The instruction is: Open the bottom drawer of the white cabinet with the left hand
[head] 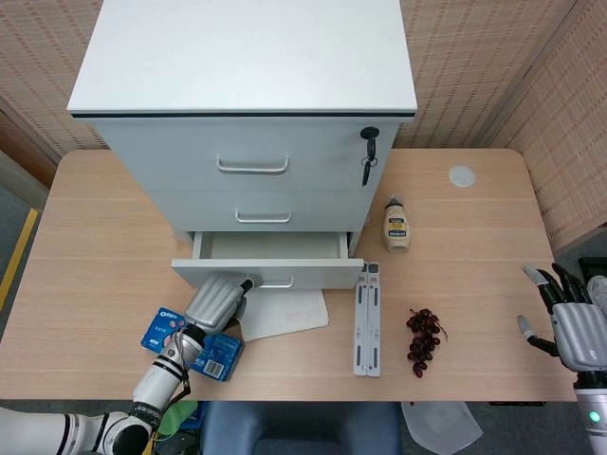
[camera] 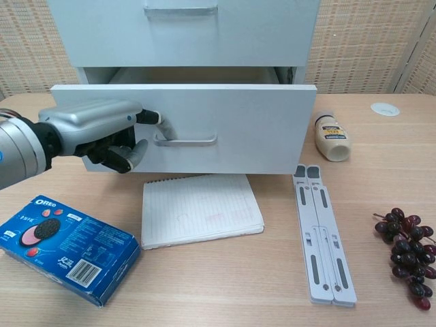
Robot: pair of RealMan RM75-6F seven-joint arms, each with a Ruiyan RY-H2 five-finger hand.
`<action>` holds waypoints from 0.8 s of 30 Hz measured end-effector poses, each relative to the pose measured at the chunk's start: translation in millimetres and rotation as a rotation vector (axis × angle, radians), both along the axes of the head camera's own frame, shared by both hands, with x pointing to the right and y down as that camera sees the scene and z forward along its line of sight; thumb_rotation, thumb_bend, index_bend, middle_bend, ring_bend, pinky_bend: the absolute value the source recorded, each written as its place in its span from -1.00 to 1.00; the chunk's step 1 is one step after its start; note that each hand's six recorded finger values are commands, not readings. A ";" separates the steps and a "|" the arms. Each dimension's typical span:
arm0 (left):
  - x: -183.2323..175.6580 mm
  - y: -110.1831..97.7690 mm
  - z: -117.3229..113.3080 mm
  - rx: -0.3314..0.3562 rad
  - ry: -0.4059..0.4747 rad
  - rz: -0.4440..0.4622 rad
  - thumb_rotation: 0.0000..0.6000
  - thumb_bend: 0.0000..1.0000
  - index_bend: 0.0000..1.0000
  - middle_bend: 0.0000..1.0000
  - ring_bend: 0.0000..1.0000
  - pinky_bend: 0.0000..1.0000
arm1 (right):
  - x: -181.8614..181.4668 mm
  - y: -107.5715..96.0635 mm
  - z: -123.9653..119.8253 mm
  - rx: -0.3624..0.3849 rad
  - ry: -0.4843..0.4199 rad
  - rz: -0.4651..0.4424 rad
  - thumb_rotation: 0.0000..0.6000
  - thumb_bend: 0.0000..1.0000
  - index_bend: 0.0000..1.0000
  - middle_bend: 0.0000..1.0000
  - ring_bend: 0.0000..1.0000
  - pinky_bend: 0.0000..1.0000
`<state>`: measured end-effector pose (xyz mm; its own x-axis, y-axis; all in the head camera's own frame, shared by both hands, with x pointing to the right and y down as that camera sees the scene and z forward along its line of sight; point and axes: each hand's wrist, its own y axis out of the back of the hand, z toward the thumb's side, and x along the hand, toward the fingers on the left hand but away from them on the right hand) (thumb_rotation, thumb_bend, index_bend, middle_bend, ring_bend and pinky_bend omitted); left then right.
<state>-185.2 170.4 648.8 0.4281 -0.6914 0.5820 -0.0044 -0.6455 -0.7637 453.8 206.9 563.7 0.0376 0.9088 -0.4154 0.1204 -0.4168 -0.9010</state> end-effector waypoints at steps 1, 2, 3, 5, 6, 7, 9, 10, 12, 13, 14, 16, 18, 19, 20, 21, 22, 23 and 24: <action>-0.3 1.7 -0.7 -0.003 -0.001 0.001 1.00 0.41 -0.48 1.00 1.00 1.00 | -0.1 0.2 0.2 0.000 0.000 0.000 1.00 -0.33 -0.79 -0.66 -0.85 -0.79; -0.4 2.9 -1.3 -0.004 -0.001 0.002 1.00 0.41 -0.48 1.00 1.00 1.00 | -0.1 0.4 0.4 -0.001 -0.001 0.000 1.00 -0.33 -0.79 -0.66 -0.85 -0.79; -0.4 4.2 -1.9 -0.006 0.000 0.003 1.00 0.41 -0.48 1.00 1.00 1.00 | 0.1 0.7 0.5 -0.002 -0.001 0.000 1.00 -0.33 -0.79 -0.66 -0.85 -0.79; -0.4 7.0 -3.7 -0.007 0.000 0.008 1.00 0.41 -0.48 1.00 1.00 1.00 | 0.2 0.9 0.5 -0.002 0.000 0.001 1.00 -0.33 -0.79 -0.66 -0.85 -0.79; -0.3 8.0 -4.5 -0.007 0.000 0.010 1.00 0.41 -0.48 1.00 1.00 1.00 | 0.2 0.8 0.4 -0.001 -0.001 0.000 1.00 -0.33 -0.79 -0.66 -0.85 -0.79; -0.2 9.4 -5.6 -0.007 0.001 0.012 1.00 0.41 -0.48 1.00 1.00 1.00 | 0.2 0.7 0.2 0.000 -0.001 0.000 1.00 -0.33 -0.79 -0.66 -0.85 -0.79; -0.1 11.4 -7.6 -0.007 0.003 0.014 1.00 0.41 -0.48 1.00 1.00 1.00 | 0.0 0.7 0.0 0.001 -0.001 0.000 1.00 -0.33 -0.79 -0.66 -0.85 -0.79; -0.1 12.9 -8.8 -0.007 0.005 0.015 1.00 0.41 -0.48 1.00 1.00 1.00 | 0.1 0.8 0.0 0.000 -0.001 0.000 1.00 -0.33 -0.79 -0.66 -0.85 -0.79; -0.4 15.0 -10.3 -0.007 0.006 0.017 1.00 0.41 -0.48 1.00 1.00 1.00 | -0.1 0.8 0.2 -0.001 -0.001 -0.001 1.00 -0.33 -0.79 -0.66 -0.85 -0.79; -0.6 16.7 -10.9 -0.008 0.005 0.020 1.00 0.41 -0.48 1.00 1.00 1.00 | -0.3 0.8 0.2 -0.001 -0.002 -0.001 1.00 -0.33 -0.79 -0.66 -0.85 -0.79; -0.7 17.9 -11.4 -0.010 0.005 0.021 1.00 0.41 -0.48 1.00 1.00 1.00 | -0.4 0.7 0.2 0.000 -0.002 -0.002 1.00 -0.33 -0.79 -0.66 -0.85 -0.79; -0.9 20.6 -12.6 -0.013 0.006 0.024 1.00 0.41 -0.48 1.00 1.00 1.00 | -0.8 0.5 0.2 0.001 -0.003 -0.002 1.00 -0.33 -0.79 -0.66 -0.85 -0.79; -1.0 22.7 -13.9 -0.014 0.007 0.026 1.00 0.41 -0.48 1.00 1.00 1.00 | -0.9 0.7 0.4 0.000 -0.002 -0.003 1.00 -0.33 -0.79 -0.66 -0.85 -0.79; -1.0 24.0 -14.8 -0.014 0.008 0.028 1.00 0.41 -0.48 1.00 1.00 1.00 | -0.9 0.8 0.5 0.000 -0.002 -0.003 1.00 -0.33 -0.79 -0.66 -0.85 -0.79; -1.1 25.2 -15.4 -0.015 0.009 0.028 1.00 0.41 -0.48 1.00 1.00 1.00 | -0.9 0.9 0.6 -0.001 -0.002 -0.003 1.00 -0.33 -0.79 -0.66 -0.85 -0.79; -1.2 26.4 -15.9 -0.015 0.010 0.029 1.00 0.41 -0.48 1.00 1.00 1.00 | -0.9 0.9 0.5 -0.001 -0.002 -0.003 1.00 -0.33 -0.79 -0.66 -0.85 -0.79; -1.5 28.1 -16.4 -0.017 0.010 0.030 1.00 0.41 -0.48 1.00 1.00 1.00 | -1.0 0.9 0.5 0.000 -0.002 -0.003 1.00 -0.33 -0.79 -0.66 -0.85 -0.79; -1.6 29.1 -16.7 -0.018 0.011 0.031 1.00 0.41 -0.48 1.00 1.00 1.00 | -1.1 0.8 0.4 0.000 -0.002 -0.003 1.00 -0.33 -0.79 -0.66 -0.85 -0.79; -1.6 30.0 -16.9 -0.018 0.011 0.033 1.00 0.41 -0.48 1.00 1.00 1.00 | -1.1 0.9 0.3 0.000 -0.002 -0.003 1.00 -0.33 -0.79 -0.66 -0.85 -0.79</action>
<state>-186.8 200.4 631.9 0.4565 -0.6662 0.5898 0.0088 -0.6595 -0.7517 452.7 207.8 564.0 0.0411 0.9087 -0.4154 0.1209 -0.4172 -0.9007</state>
